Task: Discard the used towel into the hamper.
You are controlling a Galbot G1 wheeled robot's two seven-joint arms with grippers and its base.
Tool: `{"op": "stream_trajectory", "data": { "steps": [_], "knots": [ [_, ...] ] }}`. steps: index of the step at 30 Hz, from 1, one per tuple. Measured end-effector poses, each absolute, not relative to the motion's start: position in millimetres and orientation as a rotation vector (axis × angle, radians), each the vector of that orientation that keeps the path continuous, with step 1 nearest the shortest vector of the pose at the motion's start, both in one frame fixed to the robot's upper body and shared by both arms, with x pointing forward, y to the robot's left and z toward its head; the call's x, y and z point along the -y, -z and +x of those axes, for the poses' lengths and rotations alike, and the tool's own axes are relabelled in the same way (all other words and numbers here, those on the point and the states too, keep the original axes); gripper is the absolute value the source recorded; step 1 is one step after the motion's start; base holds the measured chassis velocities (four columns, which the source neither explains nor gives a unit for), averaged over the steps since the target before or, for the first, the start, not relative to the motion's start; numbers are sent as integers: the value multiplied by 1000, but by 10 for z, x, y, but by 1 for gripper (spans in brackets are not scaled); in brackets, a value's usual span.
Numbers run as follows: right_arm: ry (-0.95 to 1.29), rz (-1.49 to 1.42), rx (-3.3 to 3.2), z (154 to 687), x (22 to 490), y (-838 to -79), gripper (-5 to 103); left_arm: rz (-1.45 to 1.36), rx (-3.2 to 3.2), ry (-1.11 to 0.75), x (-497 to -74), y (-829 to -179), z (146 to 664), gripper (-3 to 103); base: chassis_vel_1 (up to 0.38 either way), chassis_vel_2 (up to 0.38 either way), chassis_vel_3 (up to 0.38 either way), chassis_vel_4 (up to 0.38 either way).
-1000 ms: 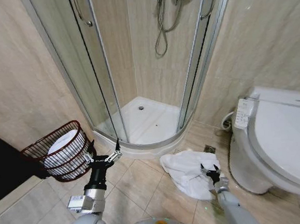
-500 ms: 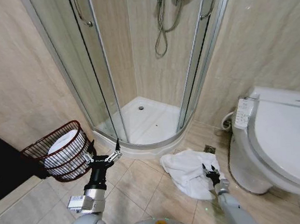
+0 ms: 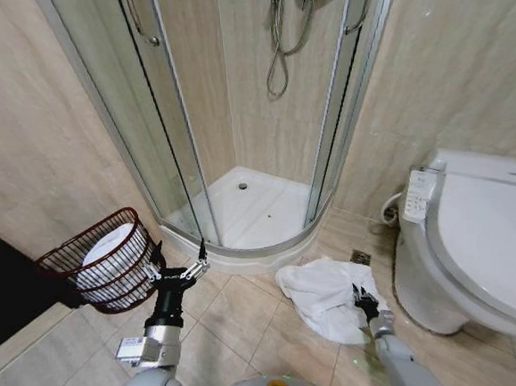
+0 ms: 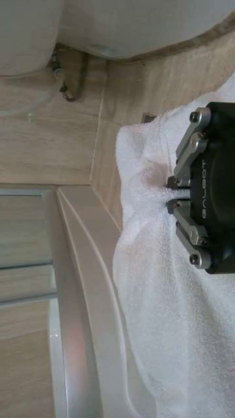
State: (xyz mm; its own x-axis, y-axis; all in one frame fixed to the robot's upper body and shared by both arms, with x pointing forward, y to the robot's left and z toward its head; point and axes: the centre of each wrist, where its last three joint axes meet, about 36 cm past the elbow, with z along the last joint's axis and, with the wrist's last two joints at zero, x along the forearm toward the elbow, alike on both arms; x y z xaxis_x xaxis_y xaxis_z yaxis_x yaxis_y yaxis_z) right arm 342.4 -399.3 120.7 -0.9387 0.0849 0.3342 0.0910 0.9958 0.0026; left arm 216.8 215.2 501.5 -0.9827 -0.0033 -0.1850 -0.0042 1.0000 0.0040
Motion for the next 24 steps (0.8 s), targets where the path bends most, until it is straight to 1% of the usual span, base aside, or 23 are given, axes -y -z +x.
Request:
{"op": "stream_trajectory", "data": {
  "steps": [1,3,14,24],
  "knots": [
    [26,-127,2799,3422,3991,-1208,4,-6,-2956,-7,-2153,-5015,2168,100,0,0,0,0],
    [27,-127,2801,3417,3985,-1212,3,-6,-2956,-7,-2152,-5015,2168,100,0,0,0,0],
    [15,-109,2838,3362,3934,-1270,3,-6,-2956,-7,-2152,-5015,2168,100,0,0,0,0],
    [-7,-42,2988,3128,3789,-1650,3,-6,-2955,-7,-2152,-5015,2168,100,0,0,0,0]
  ]
}}
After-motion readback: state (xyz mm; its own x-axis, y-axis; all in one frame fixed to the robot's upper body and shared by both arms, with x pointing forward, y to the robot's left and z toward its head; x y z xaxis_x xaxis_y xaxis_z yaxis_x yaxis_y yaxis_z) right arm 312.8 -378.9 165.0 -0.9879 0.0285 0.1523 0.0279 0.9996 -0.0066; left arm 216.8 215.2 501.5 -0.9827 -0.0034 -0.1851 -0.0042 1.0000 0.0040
